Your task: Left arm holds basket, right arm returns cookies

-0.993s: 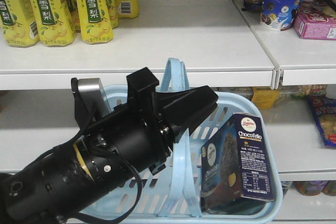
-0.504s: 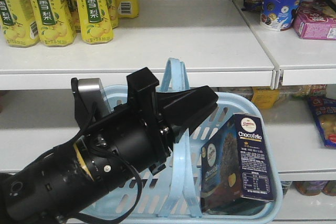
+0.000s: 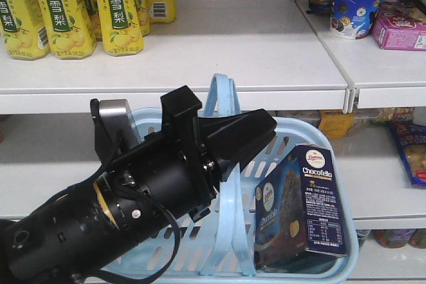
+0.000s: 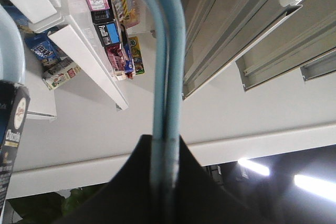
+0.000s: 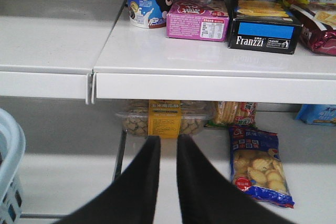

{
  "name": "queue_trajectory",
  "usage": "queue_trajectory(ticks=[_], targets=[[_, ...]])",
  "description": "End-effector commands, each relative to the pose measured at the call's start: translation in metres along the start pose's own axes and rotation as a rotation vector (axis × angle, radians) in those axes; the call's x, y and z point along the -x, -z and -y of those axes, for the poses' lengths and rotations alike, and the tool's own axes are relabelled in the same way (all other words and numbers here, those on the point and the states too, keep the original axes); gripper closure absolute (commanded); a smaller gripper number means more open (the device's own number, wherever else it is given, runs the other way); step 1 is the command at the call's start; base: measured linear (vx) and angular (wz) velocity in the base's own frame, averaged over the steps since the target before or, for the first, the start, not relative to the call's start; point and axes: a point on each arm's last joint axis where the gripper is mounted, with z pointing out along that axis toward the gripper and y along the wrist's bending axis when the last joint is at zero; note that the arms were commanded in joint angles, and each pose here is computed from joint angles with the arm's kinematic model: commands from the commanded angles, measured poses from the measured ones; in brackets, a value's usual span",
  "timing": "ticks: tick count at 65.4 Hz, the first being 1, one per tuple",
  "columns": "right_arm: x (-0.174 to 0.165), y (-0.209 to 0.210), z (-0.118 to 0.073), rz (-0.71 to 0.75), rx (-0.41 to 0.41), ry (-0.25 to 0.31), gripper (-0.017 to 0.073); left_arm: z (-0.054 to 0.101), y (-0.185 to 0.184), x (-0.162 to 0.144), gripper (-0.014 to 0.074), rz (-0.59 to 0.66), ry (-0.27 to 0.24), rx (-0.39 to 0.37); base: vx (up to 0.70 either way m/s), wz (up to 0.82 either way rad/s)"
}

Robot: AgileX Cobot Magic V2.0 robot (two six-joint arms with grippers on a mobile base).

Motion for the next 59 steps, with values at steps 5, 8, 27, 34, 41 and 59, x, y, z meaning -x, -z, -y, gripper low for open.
queue_trajectory(ticks=[5, 8, 27, 34, 41, 59], targets=[[0.015, 0.002, 0.003, 0.086, -0.031, 0.058, 0.0138, 0.032, 0.004, 0.002, 0.06, 0.016, -0.003, -0.183, 0.0, 0.0], [0.015, 0.002, 0.004, 0.087, -0.036, 0.065, 0.0048, 0.032, 0.004, 0.002, 0.06, 0.016, -0.003, -0.183, 0.0, 0.0], [0.015, 0.002, 0.002, 0.087, -0.021, 0.031, -0.0162, 0.032, 0.004, 0.002, 0.06, 0.016, -0.003, -0.183, 0.0, 0.0], [0.019, 0.001, -0.002, 0.05, 0.03, -0.051, -0.0141, 0.032, 0.004, 0.002, 0.06, 0.016, -0.003, -0.183, 0.0, 0.0], [0.029, -0.002, -0.009, -0.06, 0.111, -0.118, -0.0114, 0.032, 0.004, 0.002, 0.06, 0.016, -0.003, -0.183, 0.0, 0.0], [0.065, -0.027, -0.035, -0.481, 0.425, -0.124, -0.0092, 0.032, 0.004, 0.002, 0.06, 0.016, -0.003, -0.183, 0.0, 0.0]])
